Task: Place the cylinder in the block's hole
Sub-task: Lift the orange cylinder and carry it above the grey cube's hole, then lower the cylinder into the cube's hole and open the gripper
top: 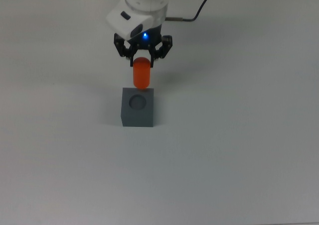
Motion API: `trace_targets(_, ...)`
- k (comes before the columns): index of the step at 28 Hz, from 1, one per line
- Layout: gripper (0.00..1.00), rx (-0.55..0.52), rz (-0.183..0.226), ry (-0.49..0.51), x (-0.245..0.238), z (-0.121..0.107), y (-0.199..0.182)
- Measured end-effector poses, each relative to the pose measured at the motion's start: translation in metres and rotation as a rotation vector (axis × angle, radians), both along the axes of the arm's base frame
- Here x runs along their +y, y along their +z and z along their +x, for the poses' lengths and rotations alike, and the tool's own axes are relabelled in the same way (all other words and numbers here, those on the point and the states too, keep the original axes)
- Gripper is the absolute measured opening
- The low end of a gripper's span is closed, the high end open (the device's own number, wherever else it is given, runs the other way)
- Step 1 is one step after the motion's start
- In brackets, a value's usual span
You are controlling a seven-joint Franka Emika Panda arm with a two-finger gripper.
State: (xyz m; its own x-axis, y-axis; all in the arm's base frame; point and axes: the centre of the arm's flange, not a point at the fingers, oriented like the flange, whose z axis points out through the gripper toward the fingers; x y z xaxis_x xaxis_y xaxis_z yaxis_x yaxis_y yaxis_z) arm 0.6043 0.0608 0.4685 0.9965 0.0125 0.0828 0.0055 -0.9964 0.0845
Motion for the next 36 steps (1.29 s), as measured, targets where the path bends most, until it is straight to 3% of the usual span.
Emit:
trace_targets(8, 0.51, -0.006, 0.000, -0.016, -0.006, 0.033, -0.012)
trace_targets(26, 0.52, 0.010, -0.001, -0.016, -0.006, 0.041, -0.026)
trace_targets(28, 0.56, 0.010, -0.001, -0.016, -0.006, 0.041, -0.026)
trace_targets(36, 0.90, 0.004, -0.012, -0.011, -0.006, 0.042, -0.024)
